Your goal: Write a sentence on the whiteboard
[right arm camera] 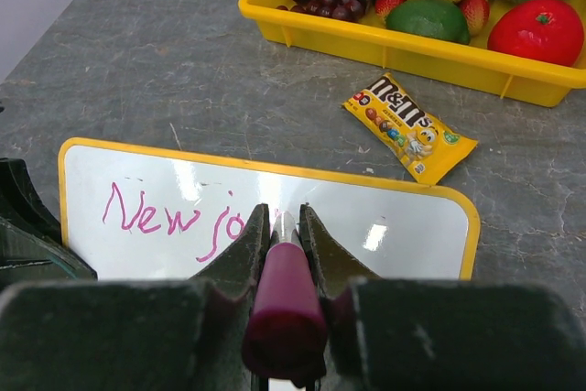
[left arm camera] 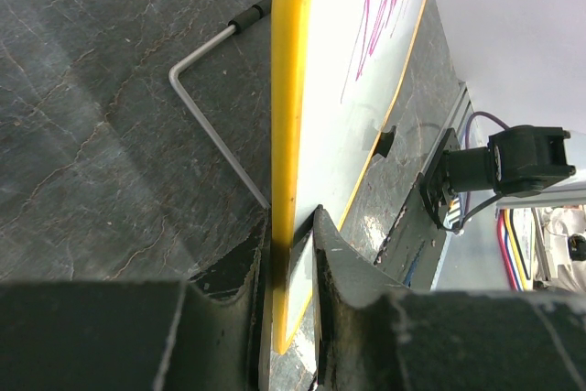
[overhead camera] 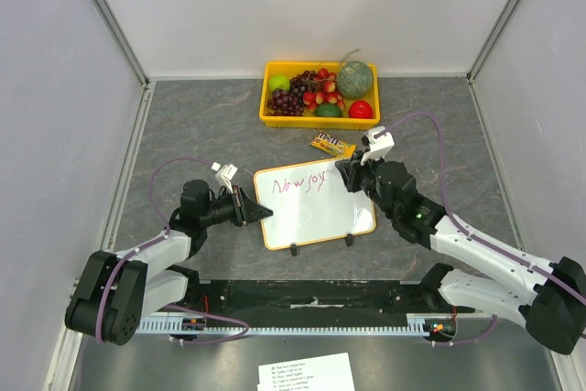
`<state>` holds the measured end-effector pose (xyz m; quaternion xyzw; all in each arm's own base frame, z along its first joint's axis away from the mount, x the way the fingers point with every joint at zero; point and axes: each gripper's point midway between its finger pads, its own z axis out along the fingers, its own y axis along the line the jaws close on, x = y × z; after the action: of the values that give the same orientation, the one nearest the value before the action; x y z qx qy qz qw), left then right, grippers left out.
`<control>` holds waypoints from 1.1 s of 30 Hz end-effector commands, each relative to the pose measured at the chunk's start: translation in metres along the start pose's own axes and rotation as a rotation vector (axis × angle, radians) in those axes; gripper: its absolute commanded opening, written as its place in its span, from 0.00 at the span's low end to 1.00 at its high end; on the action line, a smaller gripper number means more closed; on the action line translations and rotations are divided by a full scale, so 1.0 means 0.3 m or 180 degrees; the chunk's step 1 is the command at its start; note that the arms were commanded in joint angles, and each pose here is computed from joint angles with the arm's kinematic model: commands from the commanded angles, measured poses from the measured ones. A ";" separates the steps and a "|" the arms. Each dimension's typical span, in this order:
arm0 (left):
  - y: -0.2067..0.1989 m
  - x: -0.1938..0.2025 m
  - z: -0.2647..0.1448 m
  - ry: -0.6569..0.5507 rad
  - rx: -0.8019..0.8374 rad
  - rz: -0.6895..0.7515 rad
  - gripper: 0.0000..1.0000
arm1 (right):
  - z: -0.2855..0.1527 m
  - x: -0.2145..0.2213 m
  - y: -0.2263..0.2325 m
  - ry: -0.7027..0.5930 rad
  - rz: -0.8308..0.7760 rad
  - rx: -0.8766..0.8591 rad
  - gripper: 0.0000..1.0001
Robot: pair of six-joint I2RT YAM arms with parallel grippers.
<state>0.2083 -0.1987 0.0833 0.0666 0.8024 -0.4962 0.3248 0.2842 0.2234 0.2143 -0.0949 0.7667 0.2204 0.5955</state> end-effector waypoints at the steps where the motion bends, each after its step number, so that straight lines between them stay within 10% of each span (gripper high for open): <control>1: 0.028 -0.026 0.009 -0.0083 -0.0132 0.0172 0.02 | 0.009 0.004 -0.019 -0.0020 0.0010 0.0091 0.00; 33: 0.028 -0.024 0.010 -0.0079 -0.0135 0.0175 0.02 | -0.021 0.093 -0.050 0.0188 -0.0033 0.0128 0.00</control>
<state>0.2079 -0.1992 0.0829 0.0670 0.8027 -0.4961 0.3241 0.2783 0.2237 0.1962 -0.1023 0.7766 0.2236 0.5800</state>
